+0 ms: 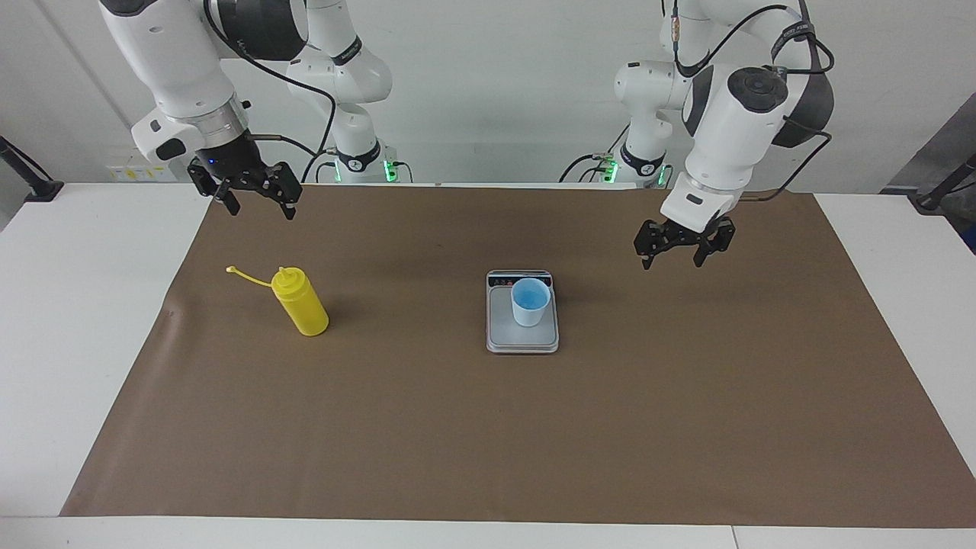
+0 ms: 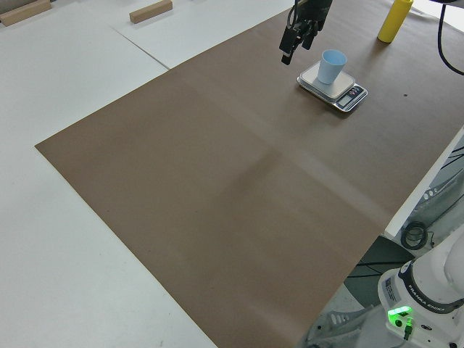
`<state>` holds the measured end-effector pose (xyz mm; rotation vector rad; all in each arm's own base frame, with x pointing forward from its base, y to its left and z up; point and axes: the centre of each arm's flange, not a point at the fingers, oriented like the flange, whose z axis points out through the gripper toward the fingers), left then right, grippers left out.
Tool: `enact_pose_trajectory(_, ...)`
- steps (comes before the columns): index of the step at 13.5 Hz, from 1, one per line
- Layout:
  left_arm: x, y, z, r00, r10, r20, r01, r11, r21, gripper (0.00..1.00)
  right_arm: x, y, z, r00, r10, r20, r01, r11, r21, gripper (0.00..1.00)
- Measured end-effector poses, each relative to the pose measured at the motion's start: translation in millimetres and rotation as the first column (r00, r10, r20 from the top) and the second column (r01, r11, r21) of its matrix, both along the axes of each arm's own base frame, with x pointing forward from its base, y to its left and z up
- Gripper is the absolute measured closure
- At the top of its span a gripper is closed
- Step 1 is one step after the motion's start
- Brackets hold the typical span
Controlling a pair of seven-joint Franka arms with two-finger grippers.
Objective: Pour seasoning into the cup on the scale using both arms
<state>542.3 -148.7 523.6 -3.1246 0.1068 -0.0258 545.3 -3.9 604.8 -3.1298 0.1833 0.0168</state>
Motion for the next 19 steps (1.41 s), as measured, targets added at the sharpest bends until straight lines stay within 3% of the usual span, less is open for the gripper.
enact_pose_trajectory(6,-22,42,51,0.998,-0.017,-0.064,0.017,1.000,0.001,0.00,0.0,0,0,1.000,0.000,0.000,0.000,1.000,0.000,0.00)
enact_pose_trajectory(13,-30,78,117,0.994,-0.071,-0.082,0.070,0.997,-0.018,0.00,0.0,0,0,1.000,0.000,0.000,0.000,1.000,0.000,0.00)
enact_pose_trajectory(17,-36,72,119,0.992,-0.083,-0.092,0.081,0.997,-0.016,0.00,-0.9,-4,-1,1.000,-0.003,-0.008,0.003,1.000,0.000,0.00)
enact_pose_trajectory(19,-35,73,119,0.993,-0.071,-0.091,0.069,0.997,-0.018,0.00,-1.3,-14,-5,0.998,0.057,-0.007,-0.057,0.998,0.002,0.00)
